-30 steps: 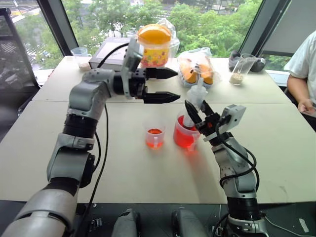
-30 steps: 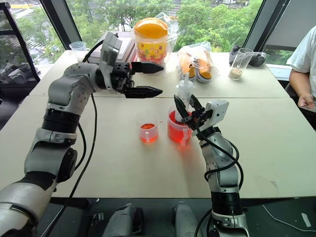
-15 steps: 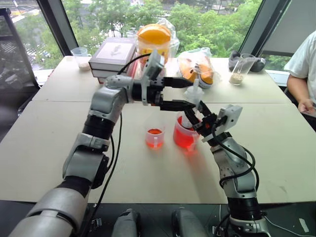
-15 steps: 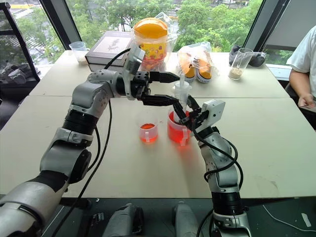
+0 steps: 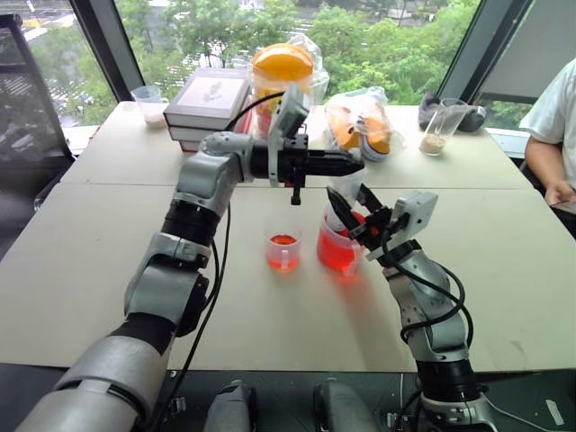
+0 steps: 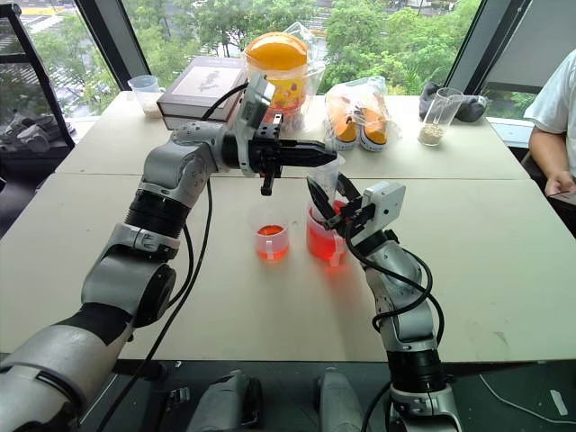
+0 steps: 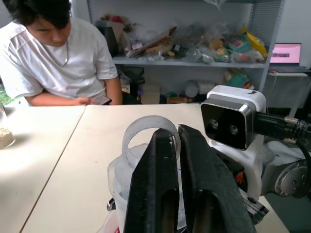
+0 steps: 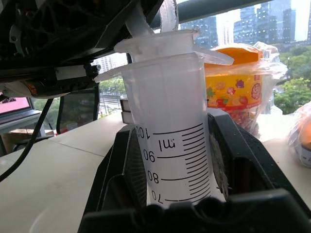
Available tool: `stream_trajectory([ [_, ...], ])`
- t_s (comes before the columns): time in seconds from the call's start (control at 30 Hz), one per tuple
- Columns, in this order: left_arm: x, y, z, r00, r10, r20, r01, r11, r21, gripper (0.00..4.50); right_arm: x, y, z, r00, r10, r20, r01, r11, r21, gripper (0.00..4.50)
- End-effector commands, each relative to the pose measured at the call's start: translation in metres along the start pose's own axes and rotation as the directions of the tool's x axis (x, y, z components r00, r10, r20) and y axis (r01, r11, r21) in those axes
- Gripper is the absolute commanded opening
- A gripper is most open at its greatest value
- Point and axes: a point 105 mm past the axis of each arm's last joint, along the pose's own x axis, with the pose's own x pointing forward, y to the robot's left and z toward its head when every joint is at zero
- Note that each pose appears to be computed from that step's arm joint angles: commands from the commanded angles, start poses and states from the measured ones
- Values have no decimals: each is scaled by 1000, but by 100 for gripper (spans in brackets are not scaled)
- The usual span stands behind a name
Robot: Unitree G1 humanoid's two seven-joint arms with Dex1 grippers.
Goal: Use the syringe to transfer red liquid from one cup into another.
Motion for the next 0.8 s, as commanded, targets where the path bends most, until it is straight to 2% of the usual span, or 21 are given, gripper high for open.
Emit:
stream_trajectory([
  [0.03,12,-4,28,998,-56,24,54,994,99,3,0,5,8,999,22,24,-22,1000,10,141],
  [0.13,10,0,41,998,-39,46,32,991,133,3,-2,6,3,999,32,-3,-32,999,24,141],
  [0.53,2,14,66,995,28,100,-47,980,195,3,-6,18,-8,993,96,-73,-90,993,80,141],
  [0.8,-1,18,74,993,50,111,-74,972,223,3,-8,18,-9,992,100,-83,-92,992,85,141],
])
